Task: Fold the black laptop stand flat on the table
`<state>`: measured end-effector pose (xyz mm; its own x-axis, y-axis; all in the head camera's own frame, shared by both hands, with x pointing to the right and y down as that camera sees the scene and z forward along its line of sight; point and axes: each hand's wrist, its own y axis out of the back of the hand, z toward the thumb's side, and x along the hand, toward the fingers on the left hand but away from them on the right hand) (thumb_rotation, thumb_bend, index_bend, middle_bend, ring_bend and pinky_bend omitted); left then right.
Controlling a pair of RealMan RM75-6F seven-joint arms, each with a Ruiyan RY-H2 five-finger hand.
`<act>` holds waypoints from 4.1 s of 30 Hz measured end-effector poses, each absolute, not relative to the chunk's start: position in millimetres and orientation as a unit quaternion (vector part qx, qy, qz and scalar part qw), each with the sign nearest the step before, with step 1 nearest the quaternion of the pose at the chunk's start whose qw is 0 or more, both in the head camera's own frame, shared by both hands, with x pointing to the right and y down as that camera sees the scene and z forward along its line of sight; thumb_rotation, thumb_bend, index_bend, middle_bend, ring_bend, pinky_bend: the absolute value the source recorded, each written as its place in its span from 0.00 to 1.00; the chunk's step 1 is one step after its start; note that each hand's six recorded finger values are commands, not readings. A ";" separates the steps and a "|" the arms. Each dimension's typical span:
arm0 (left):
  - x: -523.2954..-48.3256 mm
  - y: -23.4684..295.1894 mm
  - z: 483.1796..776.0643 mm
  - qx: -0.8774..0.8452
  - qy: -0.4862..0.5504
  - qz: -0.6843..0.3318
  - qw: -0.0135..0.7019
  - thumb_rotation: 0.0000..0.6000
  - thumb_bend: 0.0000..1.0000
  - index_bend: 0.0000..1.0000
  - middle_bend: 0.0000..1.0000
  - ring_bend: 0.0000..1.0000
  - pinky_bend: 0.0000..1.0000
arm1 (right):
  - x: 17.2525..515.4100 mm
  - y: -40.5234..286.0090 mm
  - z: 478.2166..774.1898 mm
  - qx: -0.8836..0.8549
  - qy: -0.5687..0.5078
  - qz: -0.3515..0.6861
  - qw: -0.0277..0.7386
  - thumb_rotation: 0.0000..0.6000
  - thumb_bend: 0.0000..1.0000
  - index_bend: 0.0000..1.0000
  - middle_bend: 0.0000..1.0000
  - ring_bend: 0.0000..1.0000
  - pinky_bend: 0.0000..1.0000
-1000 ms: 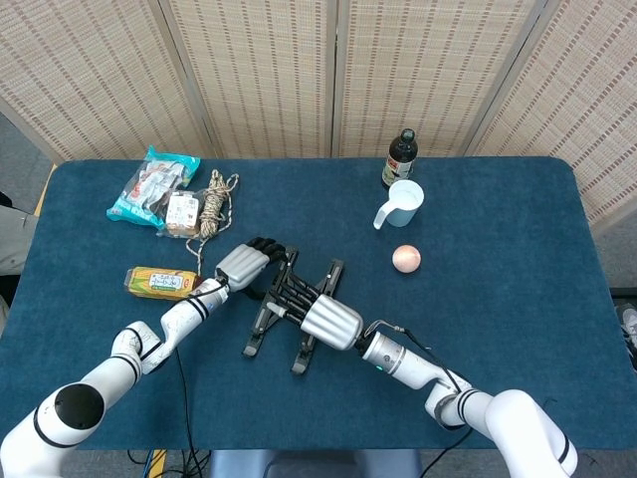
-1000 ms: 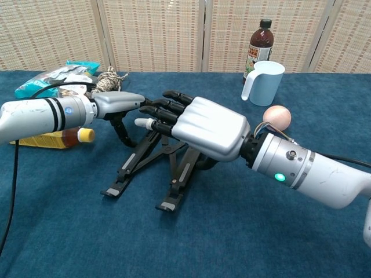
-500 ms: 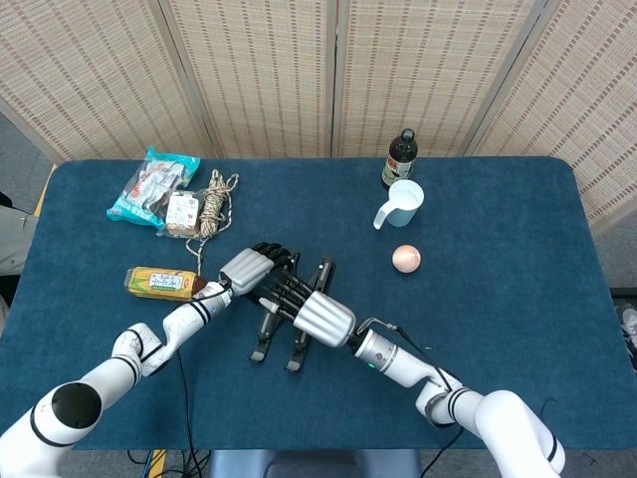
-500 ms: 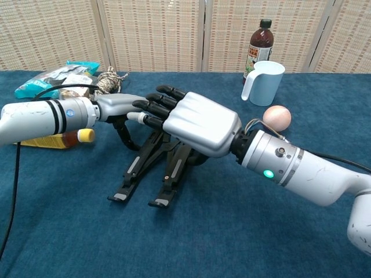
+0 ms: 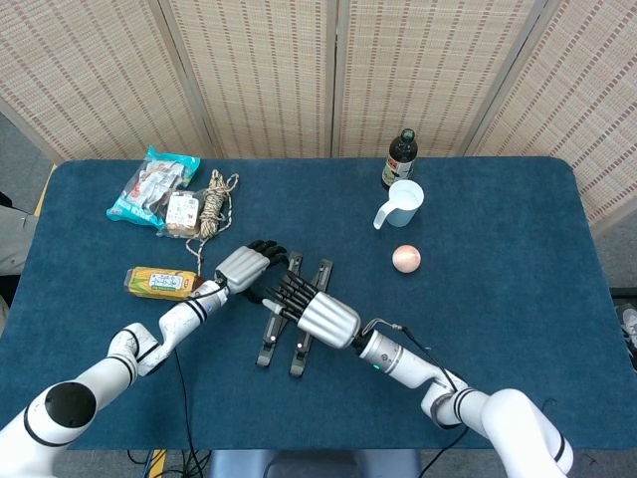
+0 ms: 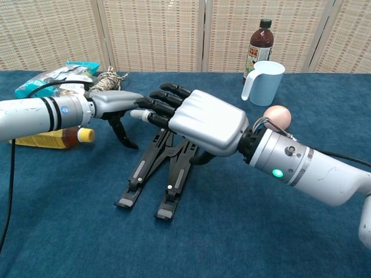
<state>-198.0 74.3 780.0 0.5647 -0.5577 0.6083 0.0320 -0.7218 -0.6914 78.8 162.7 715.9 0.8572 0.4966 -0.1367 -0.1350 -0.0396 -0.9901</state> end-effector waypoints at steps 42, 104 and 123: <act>-282.9 45.4 721.8 -0.767 0.279 -0.456 0.355 1.00 0.13 0.19 0.10 0.05 0.08 | 33.8 131.2 715.7 -0.791 0.145 0.311 0.506 1.00 0.00 0.00 0.00 0.00 0.00; -289.3 52.3 723.2 -0.770 0.283 -0.455 0.346 1.00 0.13 0.19 0.10 0.05 0.08 | 35.1 116.8 727.4 -0.790 0.098 0.307 0.522 1.00 0.20 0.00 0.01 0.00 0.01; -333.1 59.4 679.8 -0.740 0.325 -0.465 0.361 1.00 0.13 0.19 0.10 0.03 0.07 | 136.5 81.8 640.7 -0.773 -0.112 0.383 0.493 1.00 0.17 0.00 0.00 0.00 0.00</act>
<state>-333.1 59.4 679.8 0.3556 -0.8171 0.4537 -0.1465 -0.5281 -0.8364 136.5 81.8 640.7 0.6817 0.5504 -0.4820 -0.2054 -0.4884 -0.8481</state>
